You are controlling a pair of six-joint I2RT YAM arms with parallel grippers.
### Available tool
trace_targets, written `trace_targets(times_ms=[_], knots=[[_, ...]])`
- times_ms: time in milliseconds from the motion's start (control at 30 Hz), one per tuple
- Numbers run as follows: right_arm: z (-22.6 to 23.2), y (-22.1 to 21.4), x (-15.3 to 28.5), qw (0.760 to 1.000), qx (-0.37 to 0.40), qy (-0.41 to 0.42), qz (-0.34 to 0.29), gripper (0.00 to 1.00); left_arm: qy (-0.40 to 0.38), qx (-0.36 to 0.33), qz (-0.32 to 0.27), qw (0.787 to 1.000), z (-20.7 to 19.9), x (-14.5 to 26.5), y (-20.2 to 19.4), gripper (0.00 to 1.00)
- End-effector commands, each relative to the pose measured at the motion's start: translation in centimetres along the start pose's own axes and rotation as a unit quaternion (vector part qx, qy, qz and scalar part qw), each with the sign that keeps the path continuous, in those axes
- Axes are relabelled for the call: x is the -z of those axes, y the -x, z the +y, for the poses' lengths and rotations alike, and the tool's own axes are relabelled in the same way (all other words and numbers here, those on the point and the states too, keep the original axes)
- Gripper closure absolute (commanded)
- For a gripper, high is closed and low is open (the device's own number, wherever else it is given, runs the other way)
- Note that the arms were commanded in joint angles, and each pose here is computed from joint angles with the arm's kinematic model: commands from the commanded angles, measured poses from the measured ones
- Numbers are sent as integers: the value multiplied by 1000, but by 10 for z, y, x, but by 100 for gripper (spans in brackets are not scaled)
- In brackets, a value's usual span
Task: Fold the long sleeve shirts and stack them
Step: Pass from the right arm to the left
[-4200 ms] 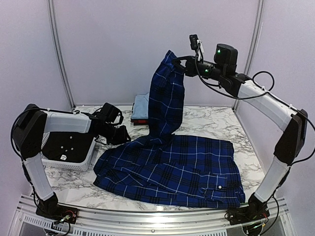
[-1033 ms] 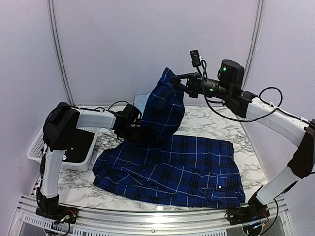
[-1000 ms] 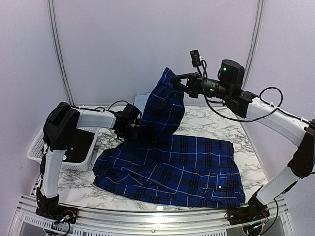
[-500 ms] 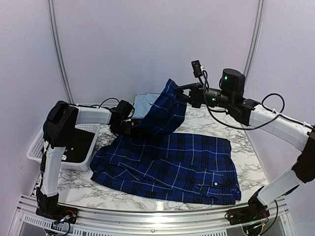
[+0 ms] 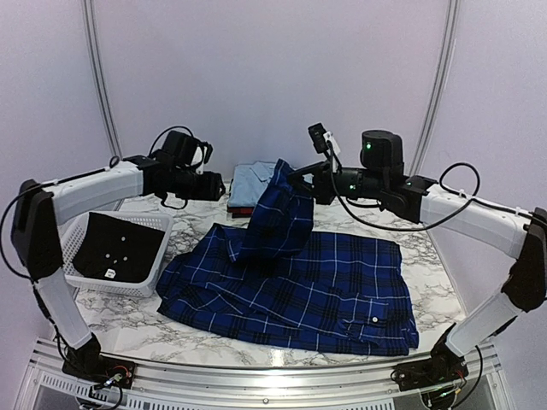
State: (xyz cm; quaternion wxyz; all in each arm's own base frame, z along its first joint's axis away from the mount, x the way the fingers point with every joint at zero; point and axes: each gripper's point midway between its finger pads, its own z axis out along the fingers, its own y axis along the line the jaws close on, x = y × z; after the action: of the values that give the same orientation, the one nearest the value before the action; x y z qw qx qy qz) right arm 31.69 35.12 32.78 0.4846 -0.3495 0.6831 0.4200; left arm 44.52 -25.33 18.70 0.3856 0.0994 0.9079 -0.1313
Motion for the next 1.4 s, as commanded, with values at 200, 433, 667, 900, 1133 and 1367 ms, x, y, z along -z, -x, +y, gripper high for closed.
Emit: trace_targets(times_ms=[200,433,667,900,1133,1367], knots=[[18,2,-32,999,47,-3,25,100,-336,-71,-48,938,-119,99,25,26],[21,0,-37,998,52,3,32,100,-457,-74,-49,885,-153,125,17,26],[19,-2,-40,998,53,2,38,100,-487,-80,-54,868,-166,132,15,26],[22,0,-44,998,54,7,36,100,-468,-82,-37,879,-172,113,9,36],[20,-6,-43,998,52,1,45,100,-465,-82,-42,881,-175,111,10,74],[-10,-8,-39,994,39,-89,56,65,-436,-72,-46,896,-171,100,12,100]])
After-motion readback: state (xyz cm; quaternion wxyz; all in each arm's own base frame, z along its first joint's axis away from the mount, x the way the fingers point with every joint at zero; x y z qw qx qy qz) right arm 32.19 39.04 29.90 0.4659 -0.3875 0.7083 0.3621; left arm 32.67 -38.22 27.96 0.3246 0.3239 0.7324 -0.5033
